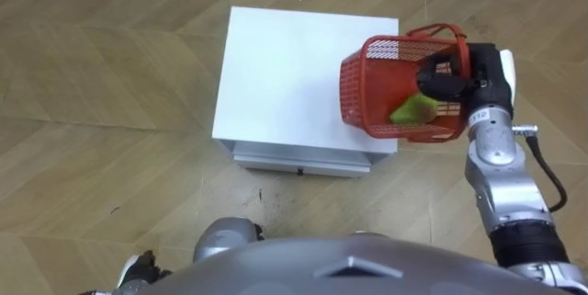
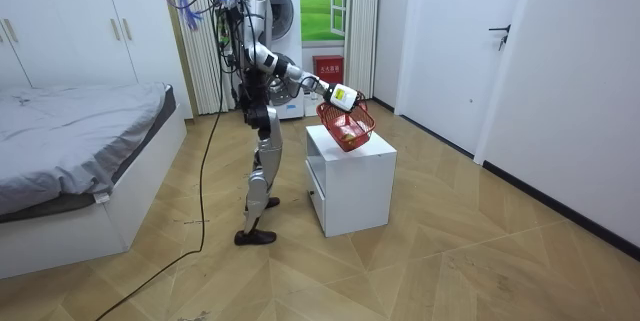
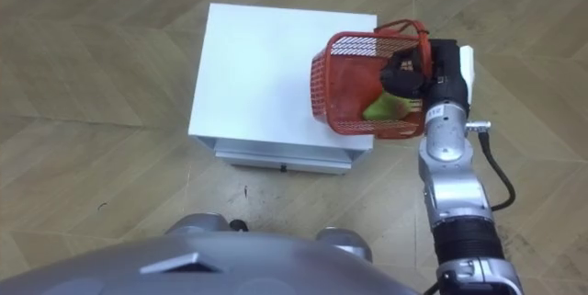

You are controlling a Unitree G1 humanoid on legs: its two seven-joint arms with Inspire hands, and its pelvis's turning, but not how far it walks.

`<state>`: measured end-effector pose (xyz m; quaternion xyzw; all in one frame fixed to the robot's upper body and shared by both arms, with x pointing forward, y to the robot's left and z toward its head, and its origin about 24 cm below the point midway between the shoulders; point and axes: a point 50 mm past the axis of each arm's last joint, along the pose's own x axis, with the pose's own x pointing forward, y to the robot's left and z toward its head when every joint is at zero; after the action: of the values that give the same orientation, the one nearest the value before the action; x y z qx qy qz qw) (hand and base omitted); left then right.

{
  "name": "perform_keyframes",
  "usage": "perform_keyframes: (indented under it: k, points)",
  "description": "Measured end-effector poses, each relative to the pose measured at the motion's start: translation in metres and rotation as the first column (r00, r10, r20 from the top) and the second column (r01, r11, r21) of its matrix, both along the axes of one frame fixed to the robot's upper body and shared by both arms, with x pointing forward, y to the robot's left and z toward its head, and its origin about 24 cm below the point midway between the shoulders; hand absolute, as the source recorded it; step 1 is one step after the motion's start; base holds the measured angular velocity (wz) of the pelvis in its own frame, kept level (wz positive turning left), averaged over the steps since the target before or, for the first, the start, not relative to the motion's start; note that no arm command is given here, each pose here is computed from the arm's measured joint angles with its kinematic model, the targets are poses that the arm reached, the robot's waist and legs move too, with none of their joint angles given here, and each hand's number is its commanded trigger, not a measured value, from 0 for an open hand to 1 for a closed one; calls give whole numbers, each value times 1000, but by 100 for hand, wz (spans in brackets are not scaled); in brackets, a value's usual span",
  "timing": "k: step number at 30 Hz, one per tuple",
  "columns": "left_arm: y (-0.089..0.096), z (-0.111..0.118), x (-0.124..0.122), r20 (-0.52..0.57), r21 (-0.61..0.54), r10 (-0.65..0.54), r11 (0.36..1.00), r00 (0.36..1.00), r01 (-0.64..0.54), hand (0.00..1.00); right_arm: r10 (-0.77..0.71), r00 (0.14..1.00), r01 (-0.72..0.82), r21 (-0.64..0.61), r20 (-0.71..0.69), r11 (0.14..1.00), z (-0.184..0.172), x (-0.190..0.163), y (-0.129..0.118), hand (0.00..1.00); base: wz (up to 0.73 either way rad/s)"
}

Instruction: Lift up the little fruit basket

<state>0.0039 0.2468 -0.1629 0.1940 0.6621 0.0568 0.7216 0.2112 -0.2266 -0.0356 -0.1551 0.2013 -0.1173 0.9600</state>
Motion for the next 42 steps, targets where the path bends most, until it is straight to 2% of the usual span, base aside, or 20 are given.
perform_keyframes:
  k: [9,17,25,29,36,42]
  points:
    - [1,-1,5,2,-10,10,1000,1000,-10,0,107,994,-107,21,-20,994,-3,2,17,100,-9]
    - [1,-1,3,-2,-11,9,1000,1000,-9,0,136,988,-135,25,-74,991,-7,0,19,100,-5]
    - [5,1,17,28,12,-49,999,998,49,0,176,977,-170,59,-119,984,-19,-5,34,100,17]
    - [1,1,20,42,8,-63,998,997,62,0,183,969,-171,88,-165,981,-29,-9,35,100,18]
    - [2,0,-5,-42,24,-42,999,998,43,0,238,958,-218,135,-160,967,-28,-4,40,100,9]
    - [1,0,-7,-64,13,-37,999,997,38,0,287,943,-263,151,-170,953,-29,-4,44,100,6]
